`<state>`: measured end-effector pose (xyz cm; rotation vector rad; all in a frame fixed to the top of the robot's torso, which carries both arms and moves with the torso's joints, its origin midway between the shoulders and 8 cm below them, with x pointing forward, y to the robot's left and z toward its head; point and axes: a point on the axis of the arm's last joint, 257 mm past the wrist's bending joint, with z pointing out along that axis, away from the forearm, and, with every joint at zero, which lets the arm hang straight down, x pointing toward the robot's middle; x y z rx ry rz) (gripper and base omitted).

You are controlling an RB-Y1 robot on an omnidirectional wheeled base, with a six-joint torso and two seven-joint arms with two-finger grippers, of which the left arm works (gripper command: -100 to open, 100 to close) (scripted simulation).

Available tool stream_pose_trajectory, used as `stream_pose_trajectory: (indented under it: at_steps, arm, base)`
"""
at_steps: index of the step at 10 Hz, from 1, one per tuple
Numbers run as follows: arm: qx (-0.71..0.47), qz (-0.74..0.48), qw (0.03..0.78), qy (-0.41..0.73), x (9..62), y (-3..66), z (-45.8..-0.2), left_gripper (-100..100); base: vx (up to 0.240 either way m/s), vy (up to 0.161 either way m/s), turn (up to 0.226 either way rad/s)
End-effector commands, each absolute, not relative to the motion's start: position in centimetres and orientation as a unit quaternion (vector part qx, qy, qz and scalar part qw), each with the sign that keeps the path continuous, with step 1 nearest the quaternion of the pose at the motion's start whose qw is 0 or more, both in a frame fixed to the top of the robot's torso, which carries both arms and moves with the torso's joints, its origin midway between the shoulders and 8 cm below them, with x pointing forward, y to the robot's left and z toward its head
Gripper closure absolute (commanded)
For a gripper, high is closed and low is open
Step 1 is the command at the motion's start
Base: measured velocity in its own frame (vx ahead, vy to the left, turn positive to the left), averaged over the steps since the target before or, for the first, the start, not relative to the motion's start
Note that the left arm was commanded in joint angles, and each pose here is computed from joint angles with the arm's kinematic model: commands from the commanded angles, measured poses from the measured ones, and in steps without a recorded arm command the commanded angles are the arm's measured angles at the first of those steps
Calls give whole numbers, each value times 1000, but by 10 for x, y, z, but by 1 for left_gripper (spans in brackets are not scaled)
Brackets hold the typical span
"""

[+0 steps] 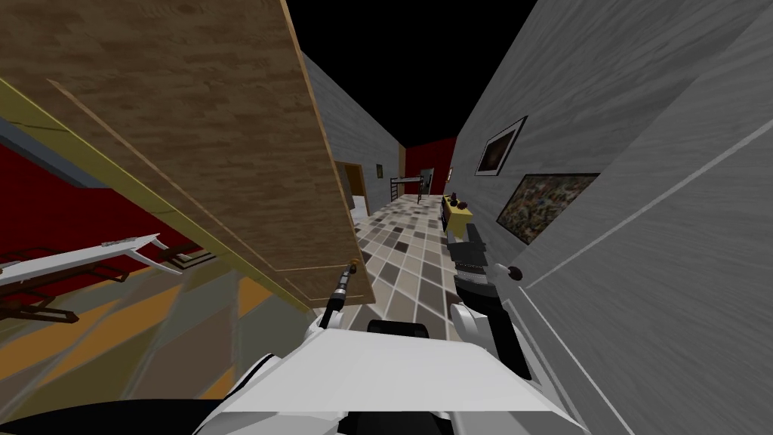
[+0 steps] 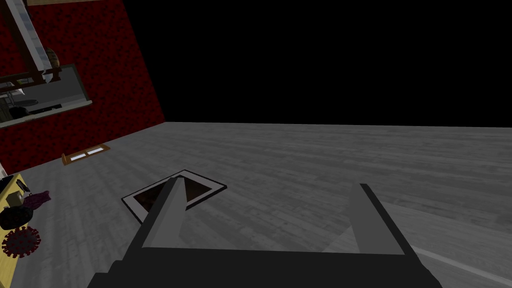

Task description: Push the door open

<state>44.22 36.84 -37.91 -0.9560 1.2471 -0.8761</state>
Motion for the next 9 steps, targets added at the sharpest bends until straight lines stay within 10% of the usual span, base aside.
stream_pose_trajectory:
  at_steps: [1, 9]
  arm:
    - [-424, -393, 621, 530, 446, 371, -373, 100]
    - [-507, -458, 577, 448, 446, 382, -372, 100]
  base:
    - [42, 3, -6]
    - [45, 0, -12]
